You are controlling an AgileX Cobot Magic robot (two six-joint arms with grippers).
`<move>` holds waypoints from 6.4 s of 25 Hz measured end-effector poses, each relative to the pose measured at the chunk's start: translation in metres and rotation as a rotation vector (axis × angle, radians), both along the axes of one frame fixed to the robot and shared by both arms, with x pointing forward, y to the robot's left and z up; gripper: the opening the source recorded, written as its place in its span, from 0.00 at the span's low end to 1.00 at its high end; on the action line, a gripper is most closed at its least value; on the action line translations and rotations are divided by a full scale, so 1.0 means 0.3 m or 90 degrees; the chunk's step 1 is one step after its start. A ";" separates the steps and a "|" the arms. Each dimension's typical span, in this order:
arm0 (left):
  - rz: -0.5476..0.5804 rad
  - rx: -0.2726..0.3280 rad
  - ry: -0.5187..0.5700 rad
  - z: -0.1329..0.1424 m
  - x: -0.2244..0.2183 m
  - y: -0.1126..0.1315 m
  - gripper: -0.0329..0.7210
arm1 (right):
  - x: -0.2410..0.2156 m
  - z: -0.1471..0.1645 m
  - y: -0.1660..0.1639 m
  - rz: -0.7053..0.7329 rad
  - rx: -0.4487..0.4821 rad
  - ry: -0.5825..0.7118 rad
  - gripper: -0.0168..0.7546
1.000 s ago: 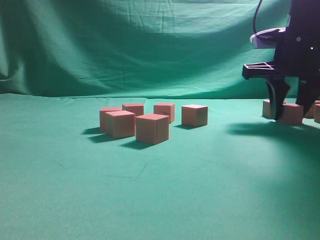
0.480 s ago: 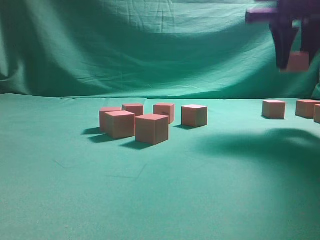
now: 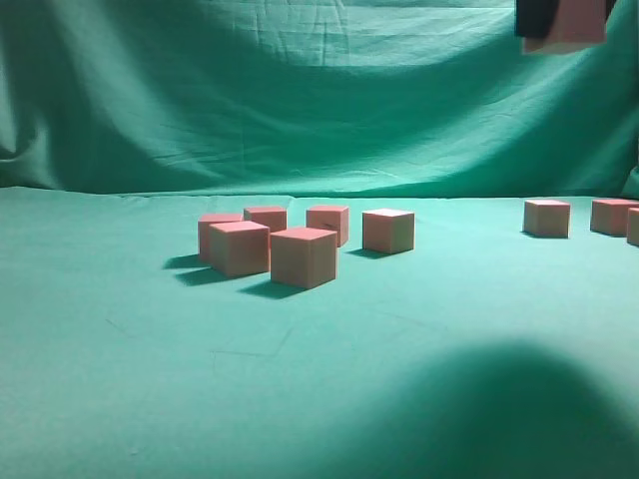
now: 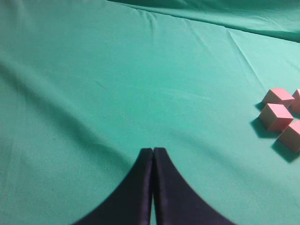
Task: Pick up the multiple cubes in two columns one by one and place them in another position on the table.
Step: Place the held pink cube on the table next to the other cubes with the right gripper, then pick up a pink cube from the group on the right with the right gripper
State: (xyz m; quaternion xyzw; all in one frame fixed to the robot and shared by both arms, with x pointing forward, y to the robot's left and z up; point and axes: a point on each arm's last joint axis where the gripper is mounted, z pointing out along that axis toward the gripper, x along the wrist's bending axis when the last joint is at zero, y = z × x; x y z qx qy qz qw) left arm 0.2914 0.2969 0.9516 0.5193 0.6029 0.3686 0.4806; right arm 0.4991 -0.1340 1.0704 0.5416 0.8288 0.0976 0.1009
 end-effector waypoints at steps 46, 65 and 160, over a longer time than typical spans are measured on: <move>0.000 0.000 0.000 0.000 0.000 0.000 0.04 | -0.099 -0.428 0.328 0.047 0.045 -0.012 0.36; 0.000 0.000 0.000 0.000 0.000 0.000 0.04 | -0.098 -0.436 0.328 0.046 0.034 -0.005 0.74; 0.000 0.001 0.000 0.000 0.000 0.000 0.04 | -0.065 0.064 -0.214 -0.052 0.093 -0.041 0.36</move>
